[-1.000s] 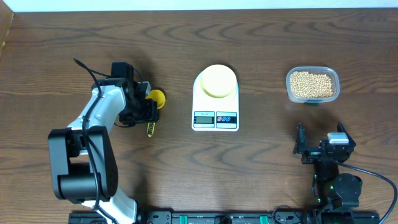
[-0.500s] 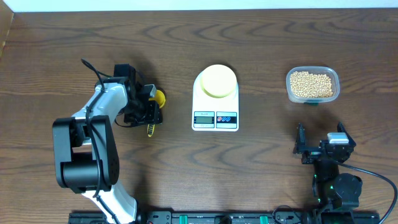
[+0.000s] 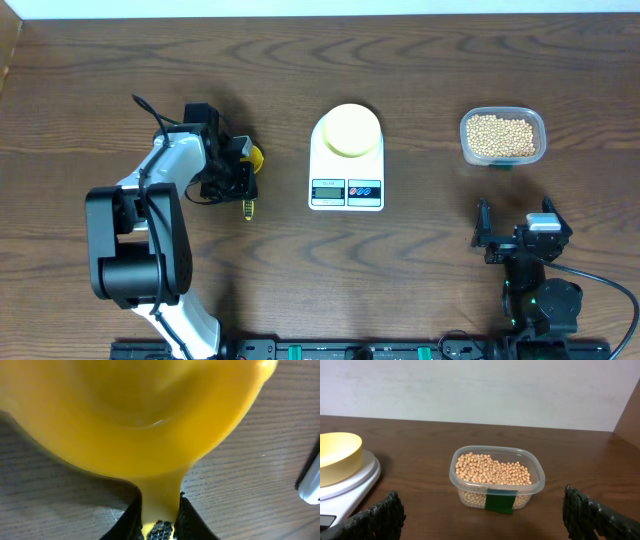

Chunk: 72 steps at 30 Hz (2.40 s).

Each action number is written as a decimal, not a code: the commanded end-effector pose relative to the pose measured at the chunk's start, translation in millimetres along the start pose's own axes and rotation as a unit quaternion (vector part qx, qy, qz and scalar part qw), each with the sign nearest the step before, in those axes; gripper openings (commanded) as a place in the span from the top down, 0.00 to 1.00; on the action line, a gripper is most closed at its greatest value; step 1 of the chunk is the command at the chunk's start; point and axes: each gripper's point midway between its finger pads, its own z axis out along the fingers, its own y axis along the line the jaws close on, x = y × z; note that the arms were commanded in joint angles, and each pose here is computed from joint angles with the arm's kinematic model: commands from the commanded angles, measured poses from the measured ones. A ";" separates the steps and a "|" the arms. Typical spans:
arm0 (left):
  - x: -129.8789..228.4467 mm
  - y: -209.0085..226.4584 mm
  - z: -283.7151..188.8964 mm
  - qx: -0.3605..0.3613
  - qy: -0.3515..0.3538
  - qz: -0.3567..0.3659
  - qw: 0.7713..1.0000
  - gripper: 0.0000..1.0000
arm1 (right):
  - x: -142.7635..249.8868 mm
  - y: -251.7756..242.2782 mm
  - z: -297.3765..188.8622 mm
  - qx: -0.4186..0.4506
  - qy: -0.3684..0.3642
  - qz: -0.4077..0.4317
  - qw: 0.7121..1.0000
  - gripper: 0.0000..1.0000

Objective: Scoop item into bowl and weigh 50g on scale
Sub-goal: 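Lift the yellow scoop with the left gripper toward the scale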

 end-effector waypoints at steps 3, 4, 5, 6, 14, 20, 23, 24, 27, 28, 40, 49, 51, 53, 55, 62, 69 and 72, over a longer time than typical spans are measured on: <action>12.6 7.8 16.9 -0.010 0.032 -0.018 0.999 0.87 | 0.9 -0.6 -0.2 0.001 0.001 -0.004 1.000 0.01; 12.6 7.8 16.9 -0.010 0.032 -0.020 0.999 0.87 | 0.9 -0.6 -0.2 0.001 0.001 -0.004 1.000 0.01; 12.5 7.7 16.5 -0.010 0.031 -0.024 0.999 0.87 | 0.9 -0.6 -0.2 0.001 0.001 -0.004 1.000 0.01; 12.2 7.5 15.9 -0.010 0.030 -0.027 0.999 0.88 | 0.9 -0.6 -0.2 0.001 0.001 -0.004 1.000 0.01; 6.0 0.0 -4.2 -0.008 0.004 -0.053 0.999 0.92 | 0.9 -0.6 -0.2 0.001 0.001 -0.004 1.000 0.01; 2.2 -8.7 -31.5 -0.009 -0.031 -0.051 0.998 0.92 | 0.9 -0.6 -0.2 0.001 0.001 -0.004 1.000 0.01; 1.3 -13.1 -44.6 -0.009 -0.049 -0.045 0.998 0.92 | 0.9 -0.6 -0.2 0.001 0.001 -0.004 1.000 0.01; 1.2 -14.4 -48.4 -0.009 -0.054 -0.044 0.998 0.92 | 0.9 -0.6 -0.2 0.001 0.001 -0.004 1.000 0.01; 0.3 -17.9 -59.9 -0.009 -0.070 -0.049 0.996 0.92 | 0.9 -0.6 -0.2 0.001 0.001 -0.004 1.000 0.01; -0.4 -19.2 -63.8 -0.008 -0.077 -0.055 0.996 0.92 | 0.9 -0.6 -0.2 0.001 0.001 -0.004 1.000 0.01; -5.4 -97.2 -129.4 0.195 -0.132 -0.187 0.954 0.92 | 0.8 -0.6 -0.2 0.001 0.001 -0.004 1.000 0.01; 3.0 -131.6 -154.7 0.306 -0.065 -0.337 0.888 0.92 | 0.9 -0.6 -0.2 0.001 0.001 -0.004 1.000 0.01; 3.6 -139.1 -159.4 0.329 -0.048 -0.352 0.875 0.92 | 0.9 -0.6 -0.2 0.001 0.001 -0.004 1.000 0.01; 2.4 -146.6 -165.4 0.353 -0.036 -0.354 0.866 0.92 | 0.9 -0.6 -0.2 0.001 0.001 -0.004 1.000 0.01; 0.3 -153.1 -171.6 0.375 -0.029 -0.353 0.857 0.93 | 0.9 -0.6 -0.2 0.001 0.001 -0.004 1.000 0.01; -4.4 -159.6 -179.4 0.398 -0.016 -0.371 0.839 0.92 | -4.8 26.8 -2.3 -0.079 -0.009 0.038 0.996 0.01; -11.6 -160.6 -183.8 0.407 -0.022 -0.378 0.832 0.92 | -26.1 43.2 -7.3 -0.138 -0.024 0.234 0.962 0.01; -15.0 -161.0 -186.0 0.410 -0.030 -0.371 0.833 0.92 | -49.9 41.9 -11.0 -0.147 -0.073 0.228 0.960 0.01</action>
